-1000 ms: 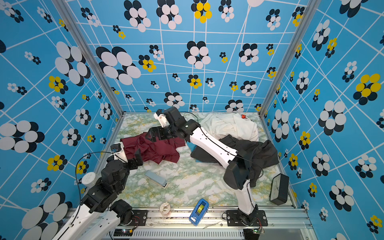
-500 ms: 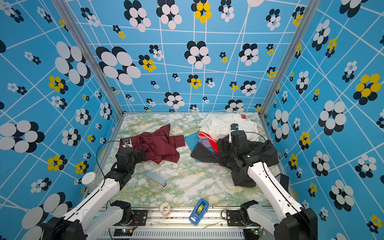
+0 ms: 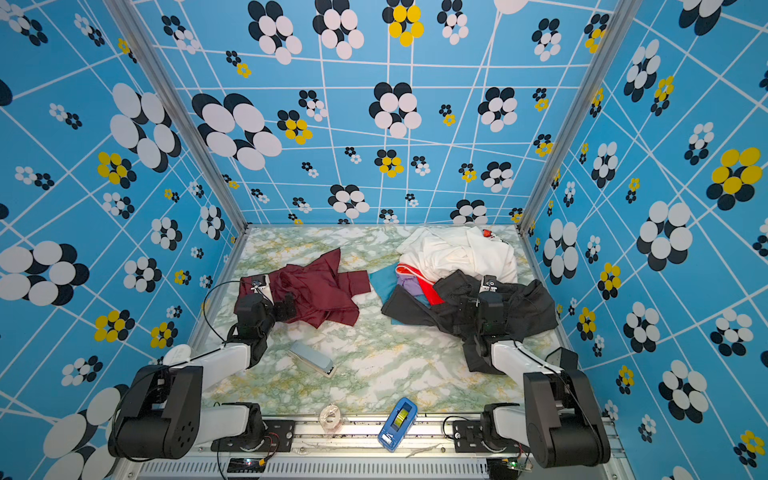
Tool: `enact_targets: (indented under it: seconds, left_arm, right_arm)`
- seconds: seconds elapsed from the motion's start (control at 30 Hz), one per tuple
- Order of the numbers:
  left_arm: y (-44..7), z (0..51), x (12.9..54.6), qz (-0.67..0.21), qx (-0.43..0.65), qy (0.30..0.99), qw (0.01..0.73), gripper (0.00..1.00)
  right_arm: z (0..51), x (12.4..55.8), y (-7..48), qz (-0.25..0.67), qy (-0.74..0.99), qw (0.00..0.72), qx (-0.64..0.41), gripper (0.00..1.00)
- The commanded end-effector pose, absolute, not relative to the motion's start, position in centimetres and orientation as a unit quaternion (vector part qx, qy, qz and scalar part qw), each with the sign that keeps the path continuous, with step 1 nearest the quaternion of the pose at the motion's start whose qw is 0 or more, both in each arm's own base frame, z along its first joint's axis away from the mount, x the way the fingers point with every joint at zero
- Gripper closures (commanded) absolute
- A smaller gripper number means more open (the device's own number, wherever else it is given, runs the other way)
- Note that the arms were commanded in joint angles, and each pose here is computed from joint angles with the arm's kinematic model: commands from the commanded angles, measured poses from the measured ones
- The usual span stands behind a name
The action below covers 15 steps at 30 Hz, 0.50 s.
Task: Pick out a specific cloth from the pile
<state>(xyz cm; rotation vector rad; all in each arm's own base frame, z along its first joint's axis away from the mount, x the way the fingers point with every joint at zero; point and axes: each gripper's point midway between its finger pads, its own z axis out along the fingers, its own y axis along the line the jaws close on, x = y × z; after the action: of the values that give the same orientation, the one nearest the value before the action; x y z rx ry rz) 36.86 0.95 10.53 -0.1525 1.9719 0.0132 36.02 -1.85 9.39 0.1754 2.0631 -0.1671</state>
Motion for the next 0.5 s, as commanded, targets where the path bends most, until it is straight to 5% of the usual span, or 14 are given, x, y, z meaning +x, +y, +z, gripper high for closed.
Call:
enact_targets:
  seconds: [0.0,0.47]
  left_arm:
    - [0.8,12.5,37.6,-0.007,-0.046,0.803,0.594,0.01]
    - [0.9,10.0,39.0,-0.017,-0.032,0.798,0.602,0.01]
  right_arm:
    - [11.8,37.6,-2.4,-0.072,0.818,0.565,0.083,0.01]
    - [9.5,39.1,-3.4,-0.055,0.805,0.584,0.089,0.01]
